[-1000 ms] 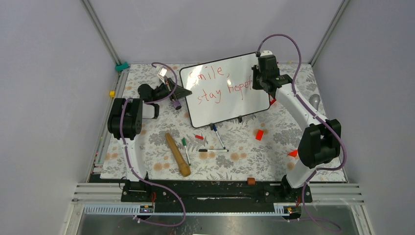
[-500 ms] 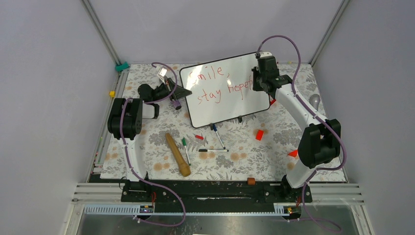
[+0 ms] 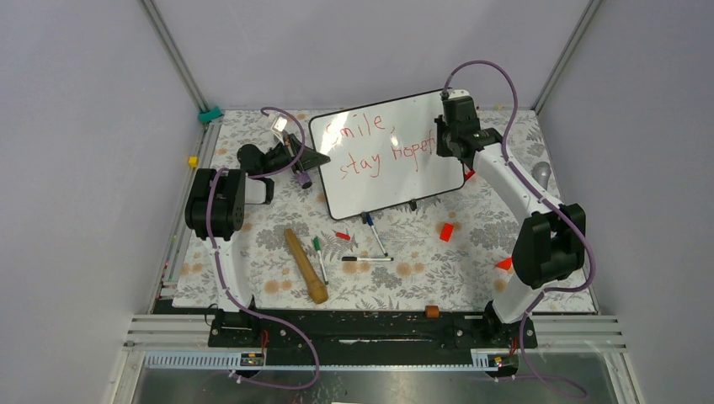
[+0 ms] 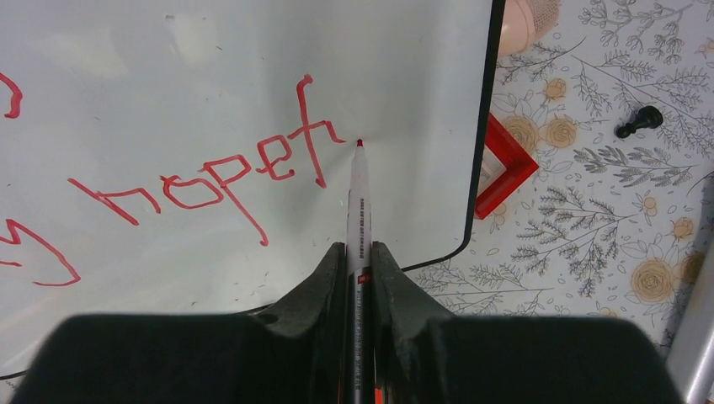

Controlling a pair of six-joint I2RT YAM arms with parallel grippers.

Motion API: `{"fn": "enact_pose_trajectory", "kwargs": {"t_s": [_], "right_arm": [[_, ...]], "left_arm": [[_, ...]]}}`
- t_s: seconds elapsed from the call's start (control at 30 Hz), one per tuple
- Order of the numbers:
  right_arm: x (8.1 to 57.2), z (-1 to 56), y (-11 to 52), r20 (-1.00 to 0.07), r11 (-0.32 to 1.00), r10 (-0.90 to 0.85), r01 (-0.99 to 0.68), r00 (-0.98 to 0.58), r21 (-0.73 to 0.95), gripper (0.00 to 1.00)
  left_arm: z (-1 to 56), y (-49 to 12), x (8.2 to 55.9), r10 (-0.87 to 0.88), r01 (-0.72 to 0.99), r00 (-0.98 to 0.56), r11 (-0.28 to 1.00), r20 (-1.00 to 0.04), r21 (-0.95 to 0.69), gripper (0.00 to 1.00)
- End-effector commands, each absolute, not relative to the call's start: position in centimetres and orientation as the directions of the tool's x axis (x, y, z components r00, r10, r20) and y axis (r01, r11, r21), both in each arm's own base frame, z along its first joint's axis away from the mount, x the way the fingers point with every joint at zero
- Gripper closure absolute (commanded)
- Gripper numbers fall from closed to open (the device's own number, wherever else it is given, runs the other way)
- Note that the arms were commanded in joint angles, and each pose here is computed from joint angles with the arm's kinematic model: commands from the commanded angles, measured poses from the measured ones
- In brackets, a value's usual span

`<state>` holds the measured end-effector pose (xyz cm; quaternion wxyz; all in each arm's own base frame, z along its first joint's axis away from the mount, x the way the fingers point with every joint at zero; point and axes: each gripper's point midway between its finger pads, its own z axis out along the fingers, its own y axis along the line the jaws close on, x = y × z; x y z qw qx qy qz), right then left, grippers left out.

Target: Write a sentence on the whiteboard

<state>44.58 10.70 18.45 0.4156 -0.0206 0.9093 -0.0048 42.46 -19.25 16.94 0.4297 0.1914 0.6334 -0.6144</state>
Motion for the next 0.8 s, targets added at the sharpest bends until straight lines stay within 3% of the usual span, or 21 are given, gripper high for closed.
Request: {"fn": "enact_pose_trajectory", "kwargs": {"t_s": [0.0,0.77], "right_arm": [[46.3,20.8,10.7,-0.801,1.0,-0.03,-0.016,-0.598,-0.025,1.0],[45.4,20.1,10.6,-0.784,0.999,-0.043,-0.028,-0.62,-0.033,1.0]], "left_arm": [[16.7,-20.7,39.7,-0.153,0.861,-0.487,0.079,-0.86,-0.502,1.0],[16.7,-20.7,39.7,-0.154,0.861,-0.488,0.079,-0.859,-0.503,1.0]]}}
